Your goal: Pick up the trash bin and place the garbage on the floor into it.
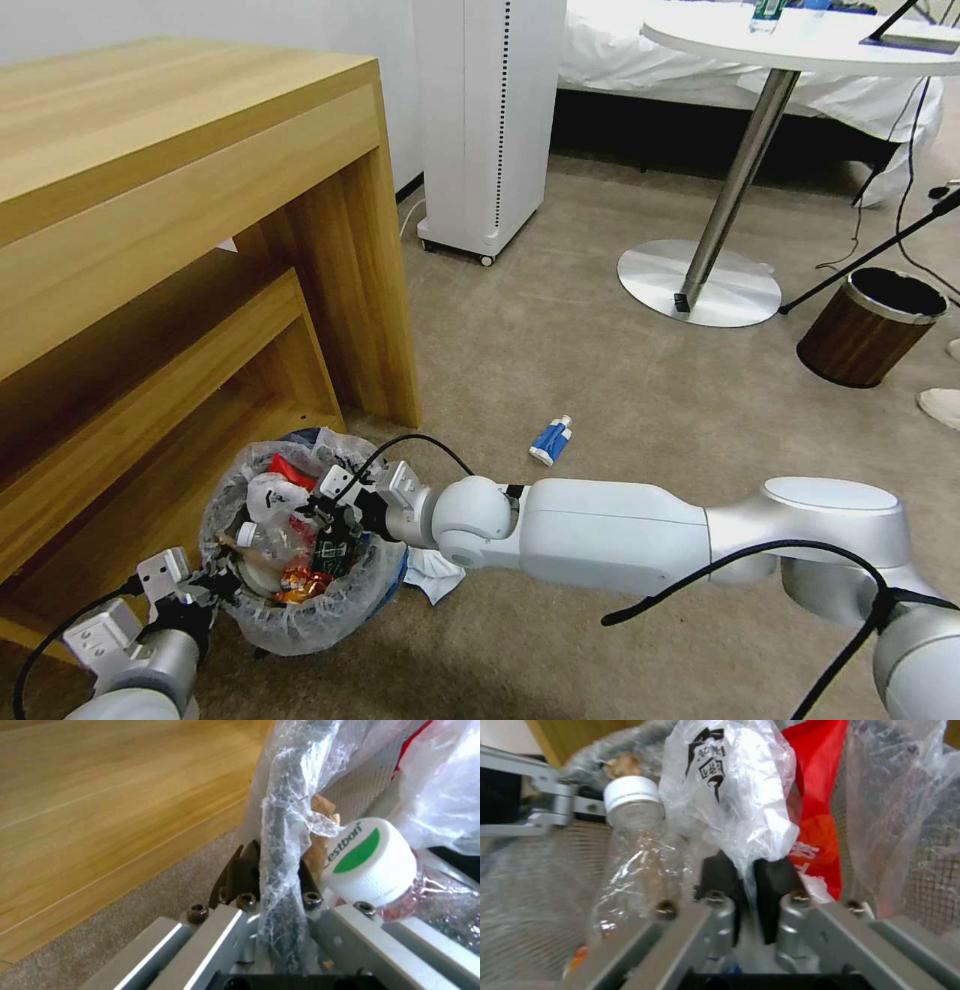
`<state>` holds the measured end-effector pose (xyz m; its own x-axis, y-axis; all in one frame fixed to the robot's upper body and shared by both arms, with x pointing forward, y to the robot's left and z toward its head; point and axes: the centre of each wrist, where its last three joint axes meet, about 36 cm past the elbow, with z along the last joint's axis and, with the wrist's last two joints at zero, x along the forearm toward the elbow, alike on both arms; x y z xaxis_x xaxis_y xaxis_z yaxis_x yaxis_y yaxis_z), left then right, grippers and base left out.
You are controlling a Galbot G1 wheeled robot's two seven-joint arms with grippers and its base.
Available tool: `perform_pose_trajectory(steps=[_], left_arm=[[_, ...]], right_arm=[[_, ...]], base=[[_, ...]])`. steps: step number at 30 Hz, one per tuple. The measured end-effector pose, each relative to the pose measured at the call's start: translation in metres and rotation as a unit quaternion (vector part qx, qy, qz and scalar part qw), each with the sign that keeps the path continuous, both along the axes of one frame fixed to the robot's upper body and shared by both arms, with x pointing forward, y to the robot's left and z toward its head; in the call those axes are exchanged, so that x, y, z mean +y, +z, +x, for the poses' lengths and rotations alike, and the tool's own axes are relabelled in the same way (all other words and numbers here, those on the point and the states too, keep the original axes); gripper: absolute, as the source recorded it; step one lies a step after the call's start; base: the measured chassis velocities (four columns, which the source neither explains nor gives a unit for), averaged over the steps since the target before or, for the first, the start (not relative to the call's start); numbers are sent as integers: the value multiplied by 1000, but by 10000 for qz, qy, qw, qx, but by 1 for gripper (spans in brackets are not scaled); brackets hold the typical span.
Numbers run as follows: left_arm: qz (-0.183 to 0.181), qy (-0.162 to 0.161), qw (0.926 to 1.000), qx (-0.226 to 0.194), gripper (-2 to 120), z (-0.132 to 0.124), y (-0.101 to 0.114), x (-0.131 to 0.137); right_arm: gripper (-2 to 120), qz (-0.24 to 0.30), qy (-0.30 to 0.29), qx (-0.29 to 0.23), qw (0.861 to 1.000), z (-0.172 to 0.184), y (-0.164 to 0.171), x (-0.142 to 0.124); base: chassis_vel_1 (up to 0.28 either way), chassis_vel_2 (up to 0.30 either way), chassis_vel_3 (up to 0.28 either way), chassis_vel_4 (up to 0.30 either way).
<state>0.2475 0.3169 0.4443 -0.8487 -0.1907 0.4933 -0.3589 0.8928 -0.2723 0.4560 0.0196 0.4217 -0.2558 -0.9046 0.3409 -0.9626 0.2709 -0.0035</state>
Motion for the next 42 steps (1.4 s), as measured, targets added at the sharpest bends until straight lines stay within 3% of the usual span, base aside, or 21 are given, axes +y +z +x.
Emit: perform_pose_trajectory(steps=[12,13,15,17,20,23,33,42], left_arm=[[6,22,10000,47,1,-1,-4,0],[11,27,10000,57,1,-1,-5,1],[13,28,10000,58,1,-1,-5,1],[10,28,10000,54,1,-1,-5,0],[4,25,10000,47,1,-1,-5,0],[-3,15,10000,29,1,-1,-4,-3],[-20,-1,10000,8,1,-2,-2,-6],[-9,-10,10000,6,1,-2,-3,-4]], right_arm=[[52,112,-33,18,9999,-6,12,-18],[61,129,-51,10,9999,-7,14,-22],[64,158,-64,5,9999,-7,16,-25],[76,192,-80,22,9998,-10,20,-31],[82,181,-98,28,9998,-11,21,-35],[96,41,-195,46,9998,-13,21,-41],[100,-32,-115,66,9999,-14,27,-37],[100,242,17,19,9997,-19,39,-39]], base=[[0,0,0,0],[0,0,0,0],[0,0,0,0],[0,0,0,0],[0,0,0,0],[0,0,0,0],[0,0,0,0],[0,0,0,0]])
